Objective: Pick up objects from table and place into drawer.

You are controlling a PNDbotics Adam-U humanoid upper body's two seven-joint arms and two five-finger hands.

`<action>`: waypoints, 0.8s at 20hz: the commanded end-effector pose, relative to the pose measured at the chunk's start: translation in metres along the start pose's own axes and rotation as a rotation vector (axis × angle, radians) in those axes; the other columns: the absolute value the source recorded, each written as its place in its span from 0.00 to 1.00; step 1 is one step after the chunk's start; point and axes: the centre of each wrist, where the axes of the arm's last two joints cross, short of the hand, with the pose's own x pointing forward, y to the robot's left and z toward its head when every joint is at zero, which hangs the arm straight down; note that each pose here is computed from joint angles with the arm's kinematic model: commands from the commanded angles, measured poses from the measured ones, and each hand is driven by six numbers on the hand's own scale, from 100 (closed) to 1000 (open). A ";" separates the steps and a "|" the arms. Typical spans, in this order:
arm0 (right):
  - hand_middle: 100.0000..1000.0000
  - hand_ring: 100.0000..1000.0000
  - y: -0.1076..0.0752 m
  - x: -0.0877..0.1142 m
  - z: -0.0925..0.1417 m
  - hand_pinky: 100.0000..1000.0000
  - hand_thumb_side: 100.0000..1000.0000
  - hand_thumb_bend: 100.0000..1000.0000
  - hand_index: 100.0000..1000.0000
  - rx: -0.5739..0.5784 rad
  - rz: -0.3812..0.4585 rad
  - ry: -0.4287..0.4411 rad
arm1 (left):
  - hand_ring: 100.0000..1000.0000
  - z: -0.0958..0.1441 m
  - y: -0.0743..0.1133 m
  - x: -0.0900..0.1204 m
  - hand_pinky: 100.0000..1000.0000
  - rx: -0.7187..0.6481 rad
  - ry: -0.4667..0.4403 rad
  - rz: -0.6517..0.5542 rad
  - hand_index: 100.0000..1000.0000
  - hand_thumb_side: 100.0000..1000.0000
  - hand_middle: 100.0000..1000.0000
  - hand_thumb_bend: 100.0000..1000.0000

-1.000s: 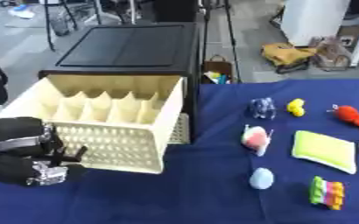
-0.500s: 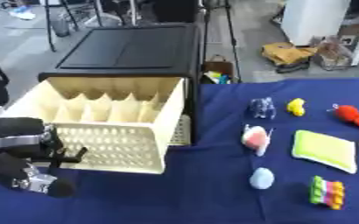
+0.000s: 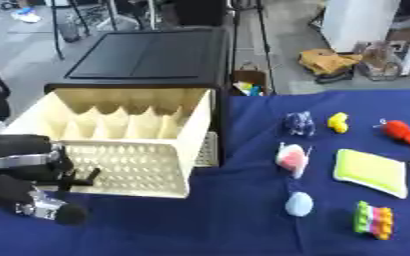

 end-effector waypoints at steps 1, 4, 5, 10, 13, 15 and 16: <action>0.57 0.61 -0.002 0.002 -0.009 0.53 1.00 0.00 0.63 -0.044 0.005 -0.009 | 0.10 -0.003 -0.004 0.003 0.00 -0.036 -0.017 0.009 0.66 1.00 0.12 0.87; 0.57 0.61 -0.002 0.002 -0.009 0.53 1.00 0.00 0.63 -0.048 0.006 -0.008 | 0.08 -0.004 -0.004 0.003 0.00 -0.034 -0.014 -0.002 0.63 1.00 0.11 0.90; 0.57 0.61 -0.002 0.002 -0.009 0.53 1.00 0.00 0.63 -0.048 0.006 -0.008 | 0.08 -0.004 -0.004 0.003 0.00 -0.035 -0.014 -0.003 0.64 1.00 0.12 0.91; 0.57 0.61 -0.002 0.002 -0.009 0.53 1.00 0.00 0.63 -0.049 0.005 -0.007 | 0.28 -0.007 -0.009 0.004 0.00 -0.052 -0.030 -0.006 0.84 1.00 0.34 1.00; 0.56 0.61 -0.002 0.002 -0.009 0.53 1.00 0.00 0.63 -0.049 0.005 -0.007 | 0.47 -0.008 -0.011 0.003 0.10 -0.065 -0.044 0.012 0.85 1.00 0.55 1.00; 0.56 0.61 -0.002 0.002 -0.009 0.53 1.00 0.00 0.63 -0.048 0.004 -0.006 | 0.49 -0.008 -0.011 0.003 0.13 -0.068 -0.050 0.028 0.85 1.00 0.59 1.00; 0.56 0.61 -0.002 0.002 -0.009 0.53 1.00 0.00 0.63 -0.048 0.004 -0.006 | 0.52 -0.008 -0.010 0.003 0.15 -0.069 -0.052 0.035 0.84 1.00 0.63 1.00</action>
